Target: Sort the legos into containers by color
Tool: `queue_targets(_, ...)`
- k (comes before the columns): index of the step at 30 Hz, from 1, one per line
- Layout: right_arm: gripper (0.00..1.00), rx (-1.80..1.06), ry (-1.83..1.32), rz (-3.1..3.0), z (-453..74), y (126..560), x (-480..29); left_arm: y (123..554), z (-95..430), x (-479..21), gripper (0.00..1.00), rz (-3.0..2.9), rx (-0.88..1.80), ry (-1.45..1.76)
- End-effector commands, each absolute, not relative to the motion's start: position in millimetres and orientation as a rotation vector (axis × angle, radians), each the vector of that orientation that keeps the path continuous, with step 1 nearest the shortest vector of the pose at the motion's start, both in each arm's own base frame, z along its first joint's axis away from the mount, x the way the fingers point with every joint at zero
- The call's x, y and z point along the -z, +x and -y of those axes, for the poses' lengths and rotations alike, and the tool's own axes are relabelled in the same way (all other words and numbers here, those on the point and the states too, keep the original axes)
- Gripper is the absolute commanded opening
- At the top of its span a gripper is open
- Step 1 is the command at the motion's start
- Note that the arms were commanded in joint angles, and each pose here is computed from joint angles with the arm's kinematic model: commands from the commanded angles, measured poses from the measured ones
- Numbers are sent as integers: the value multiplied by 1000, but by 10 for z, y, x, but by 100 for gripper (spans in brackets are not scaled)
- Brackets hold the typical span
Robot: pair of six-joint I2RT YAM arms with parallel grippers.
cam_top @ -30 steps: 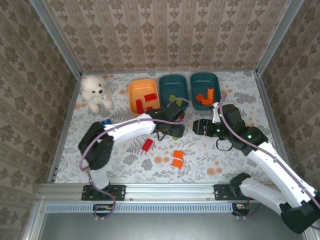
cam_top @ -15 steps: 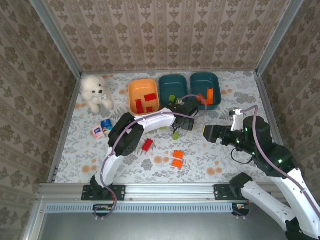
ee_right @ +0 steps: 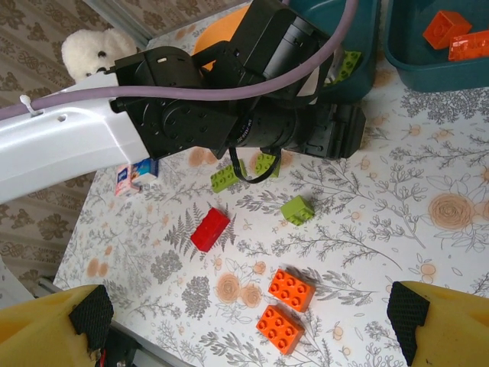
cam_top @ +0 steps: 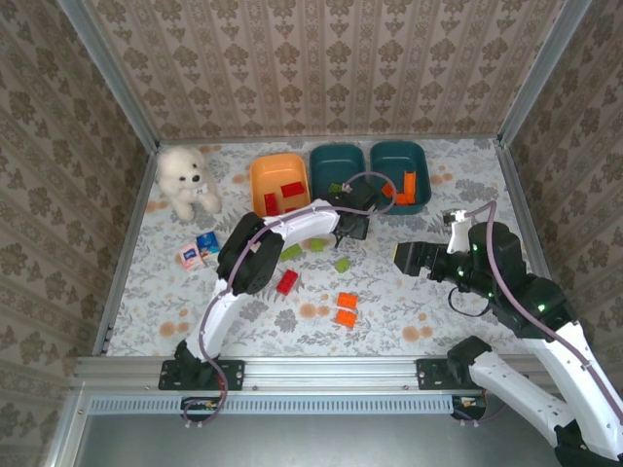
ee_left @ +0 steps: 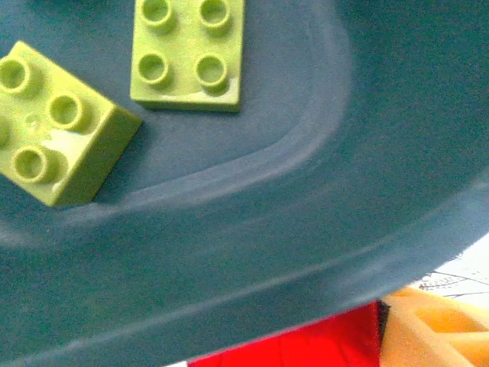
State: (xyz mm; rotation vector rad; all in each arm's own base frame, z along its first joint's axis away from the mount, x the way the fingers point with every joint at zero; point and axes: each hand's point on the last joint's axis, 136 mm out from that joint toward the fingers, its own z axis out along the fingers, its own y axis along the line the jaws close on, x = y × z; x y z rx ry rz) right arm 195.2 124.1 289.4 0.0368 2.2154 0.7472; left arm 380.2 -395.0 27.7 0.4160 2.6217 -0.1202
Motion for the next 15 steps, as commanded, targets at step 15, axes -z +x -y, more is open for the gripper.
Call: queue_targets(15, 96, -757, 39, -2238, -1240, 1912, -2879, 3620, 4043, -589, 47, -2578, 166, 480)
